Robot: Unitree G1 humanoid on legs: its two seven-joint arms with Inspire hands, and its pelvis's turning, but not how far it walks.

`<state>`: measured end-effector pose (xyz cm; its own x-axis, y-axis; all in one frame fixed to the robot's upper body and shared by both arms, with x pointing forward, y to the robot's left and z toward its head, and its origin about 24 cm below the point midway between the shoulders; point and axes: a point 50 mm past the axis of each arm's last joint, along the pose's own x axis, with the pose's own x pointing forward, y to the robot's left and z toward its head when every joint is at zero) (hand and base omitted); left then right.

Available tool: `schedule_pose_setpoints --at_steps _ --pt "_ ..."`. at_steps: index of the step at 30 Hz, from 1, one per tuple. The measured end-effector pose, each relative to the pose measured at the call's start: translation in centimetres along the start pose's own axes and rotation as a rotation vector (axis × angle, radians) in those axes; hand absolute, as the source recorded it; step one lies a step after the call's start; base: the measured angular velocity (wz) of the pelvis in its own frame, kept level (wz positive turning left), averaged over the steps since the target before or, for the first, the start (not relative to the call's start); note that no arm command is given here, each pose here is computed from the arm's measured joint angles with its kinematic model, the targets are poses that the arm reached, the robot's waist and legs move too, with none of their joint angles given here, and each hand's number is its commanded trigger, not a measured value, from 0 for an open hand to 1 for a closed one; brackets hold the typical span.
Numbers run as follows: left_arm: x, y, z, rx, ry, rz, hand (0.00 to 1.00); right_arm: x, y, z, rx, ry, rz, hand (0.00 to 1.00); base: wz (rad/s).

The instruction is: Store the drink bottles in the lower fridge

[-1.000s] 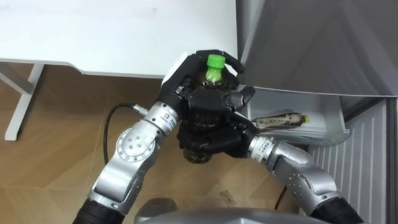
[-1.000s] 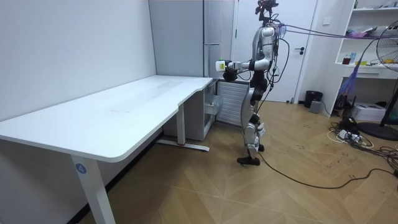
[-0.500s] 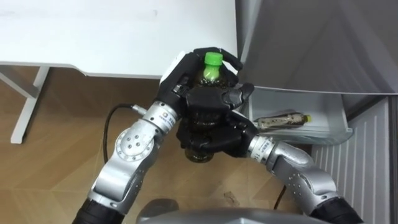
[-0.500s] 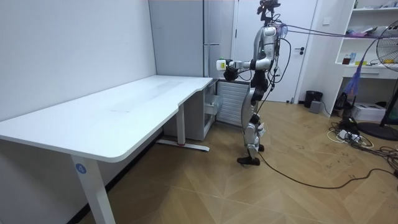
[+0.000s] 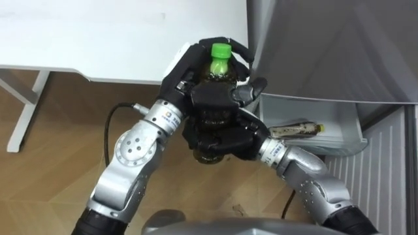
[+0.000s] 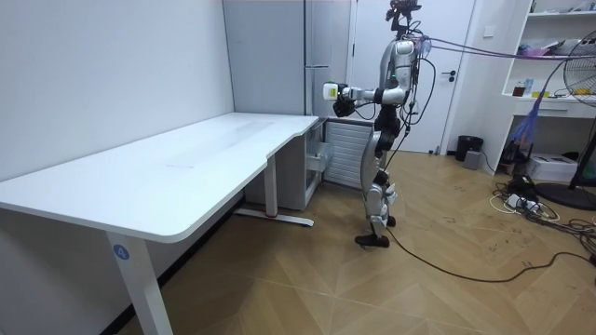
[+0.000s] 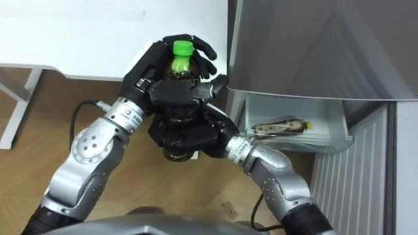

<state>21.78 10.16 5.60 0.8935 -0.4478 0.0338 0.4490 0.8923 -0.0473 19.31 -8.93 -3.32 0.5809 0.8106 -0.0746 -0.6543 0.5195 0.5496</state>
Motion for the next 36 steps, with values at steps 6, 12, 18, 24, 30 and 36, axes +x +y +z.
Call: schedule_pose_setpoints --at_steps 6,12,18,24,30,36 --pt "-0.01 0.01 0.18 0.002 -0.007 -0.001 1.0 0.0 -0.01 0.11 -0.009 -0.008 0.002 1.0 0.0" --pt "0.03 -0.09 0.19 -0.004 -0.009 -0.007 1.0 -0.13 -0.17 0.29 -0.026 -0.01 0.001 1.0 0.0" --pt "0.02 -0.1 0.19 -0.009 -0.01 -0.011 1.0 -0.14 -0.19 0.33 -0.031 -0.01 0.003 1.0 0.0" --pt "0.02 -0.11 0.19 -0.01 -0.01 -0.013 1.0 -0.18 -0.24 0.38 -0.034 -0.01 0.002 1.0 0.0" --pt "-0.06 0.0 0.18 -0.045 -0.011 -0.015 1.0 -0.12 -0.1 0.42 -0.041 -0.007 0.011 1.0 0.0" --pt "-0.16 0.27 0.24 -0.078 -0.016 -0.028 1.0 0.0 0.03 0.63 -0.046 -0.014 0.009 1.0 0.0"
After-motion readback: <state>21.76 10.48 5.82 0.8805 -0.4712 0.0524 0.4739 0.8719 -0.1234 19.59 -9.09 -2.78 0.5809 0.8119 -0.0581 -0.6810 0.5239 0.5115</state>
